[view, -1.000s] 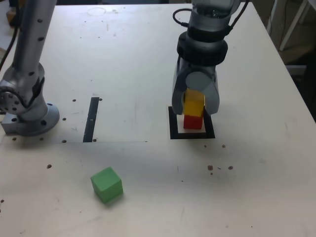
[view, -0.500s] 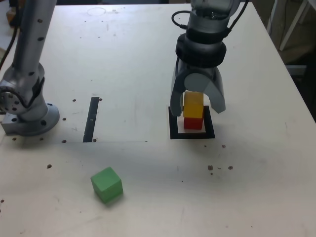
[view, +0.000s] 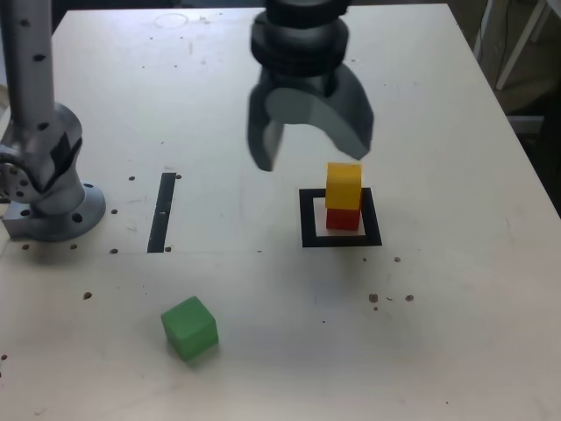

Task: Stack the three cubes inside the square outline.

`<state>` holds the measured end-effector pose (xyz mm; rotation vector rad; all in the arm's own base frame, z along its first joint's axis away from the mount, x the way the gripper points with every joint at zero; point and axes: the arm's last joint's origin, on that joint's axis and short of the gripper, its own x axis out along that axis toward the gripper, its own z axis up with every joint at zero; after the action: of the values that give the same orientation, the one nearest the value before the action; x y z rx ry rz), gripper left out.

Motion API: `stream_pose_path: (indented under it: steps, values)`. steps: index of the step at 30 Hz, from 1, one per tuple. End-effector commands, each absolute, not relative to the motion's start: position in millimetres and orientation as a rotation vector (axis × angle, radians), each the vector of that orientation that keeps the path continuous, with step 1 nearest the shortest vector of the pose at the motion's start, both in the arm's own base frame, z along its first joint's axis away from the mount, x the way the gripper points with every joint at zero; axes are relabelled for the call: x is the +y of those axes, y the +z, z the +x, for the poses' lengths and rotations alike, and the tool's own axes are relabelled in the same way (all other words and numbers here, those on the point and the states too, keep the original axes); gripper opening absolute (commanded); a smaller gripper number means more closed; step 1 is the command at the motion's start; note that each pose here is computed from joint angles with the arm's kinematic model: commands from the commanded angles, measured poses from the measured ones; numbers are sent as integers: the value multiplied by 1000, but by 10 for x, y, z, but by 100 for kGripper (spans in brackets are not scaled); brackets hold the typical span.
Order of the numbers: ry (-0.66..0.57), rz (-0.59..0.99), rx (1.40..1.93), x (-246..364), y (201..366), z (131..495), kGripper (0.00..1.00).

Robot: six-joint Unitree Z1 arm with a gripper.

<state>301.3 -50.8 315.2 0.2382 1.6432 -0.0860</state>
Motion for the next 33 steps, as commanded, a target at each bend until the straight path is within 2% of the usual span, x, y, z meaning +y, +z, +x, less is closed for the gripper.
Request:
stream_pose_path:
  steps: [1,8,20,26,33]
  values:
    - [-120,297,1660,-633,3160,2890,100]
    - [-272,461,1684,-1130,3097,2515,100]
    - [-429,651,1631,-1642,3057,2039,99]
    - [-473,686,1610,-1763,2935,1940,99]
    - [-494,696,1638,-1849,2701,1875,99]
